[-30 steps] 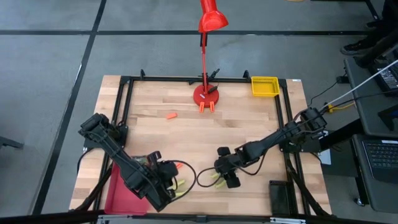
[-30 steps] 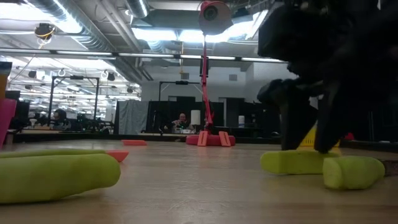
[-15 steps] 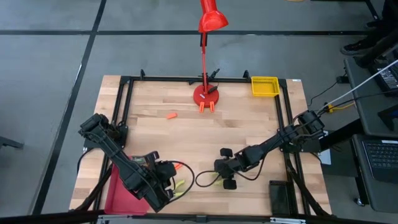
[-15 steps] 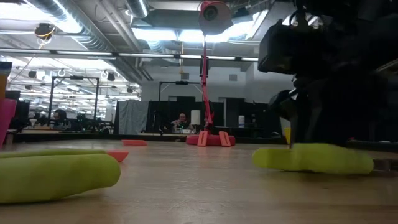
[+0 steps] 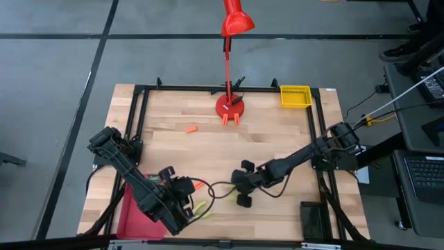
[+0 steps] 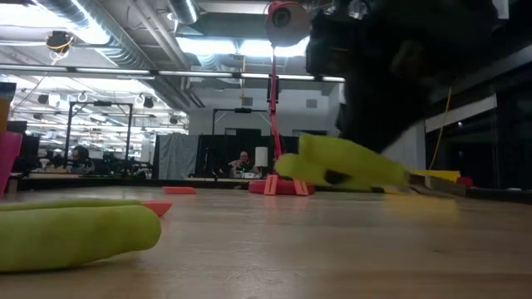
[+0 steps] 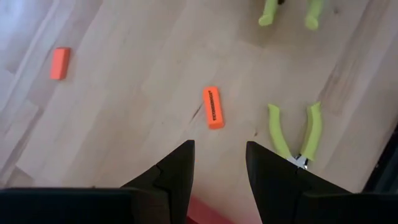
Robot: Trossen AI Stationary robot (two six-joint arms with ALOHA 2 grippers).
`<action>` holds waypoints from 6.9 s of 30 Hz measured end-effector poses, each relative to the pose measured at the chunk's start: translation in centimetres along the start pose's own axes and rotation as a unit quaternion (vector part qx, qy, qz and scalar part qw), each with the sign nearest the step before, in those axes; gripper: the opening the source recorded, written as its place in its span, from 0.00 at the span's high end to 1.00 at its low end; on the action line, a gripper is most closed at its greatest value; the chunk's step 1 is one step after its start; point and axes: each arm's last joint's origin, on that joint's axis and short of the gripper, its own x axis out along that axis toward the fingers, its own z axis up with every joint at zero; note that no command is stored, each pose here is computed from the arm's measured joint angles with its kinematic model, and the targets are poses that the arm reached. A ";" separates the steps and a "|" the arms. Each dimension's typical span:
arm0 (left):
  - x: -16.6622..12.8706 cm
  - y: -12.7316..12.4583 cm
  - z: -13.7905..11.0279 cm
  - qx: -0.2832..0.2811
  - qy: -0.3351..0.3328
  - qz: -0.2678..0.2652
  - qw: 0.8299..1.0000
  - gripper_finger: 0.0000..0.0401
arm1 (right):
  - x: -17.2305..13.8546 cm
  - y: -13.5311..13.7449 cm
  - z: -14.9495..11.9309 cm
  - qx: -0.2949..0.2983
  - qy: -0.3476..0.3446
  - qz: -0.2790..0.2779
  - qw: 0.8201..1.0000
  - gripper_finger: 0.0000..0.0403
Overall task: Pick & Place School Supplies
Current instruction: Put the green hole puncher into the yellow bin
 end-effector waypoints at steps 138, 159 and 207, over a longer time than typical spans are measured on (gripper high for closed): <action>2.0 19.8 2.6 -0.161 -0.359 -0.230 0.890 0.65 | -18.3 -29.6 1.1 0.560 -0.540 -0.175 0.604 0.66; 3.5 18.1 -0.9 -0.037 -0.183 -0.269 0.945 0.65 | -11.8 -9.2 5.8 0.131 -0.218 0.134 0.958 0.66; 14.9 -2.9 -2.5 -0.026 0.128 -0.164 0.978 0.65 | -17.4 1.7 1.2 0.104 -0.238 0.212 0.942 0.66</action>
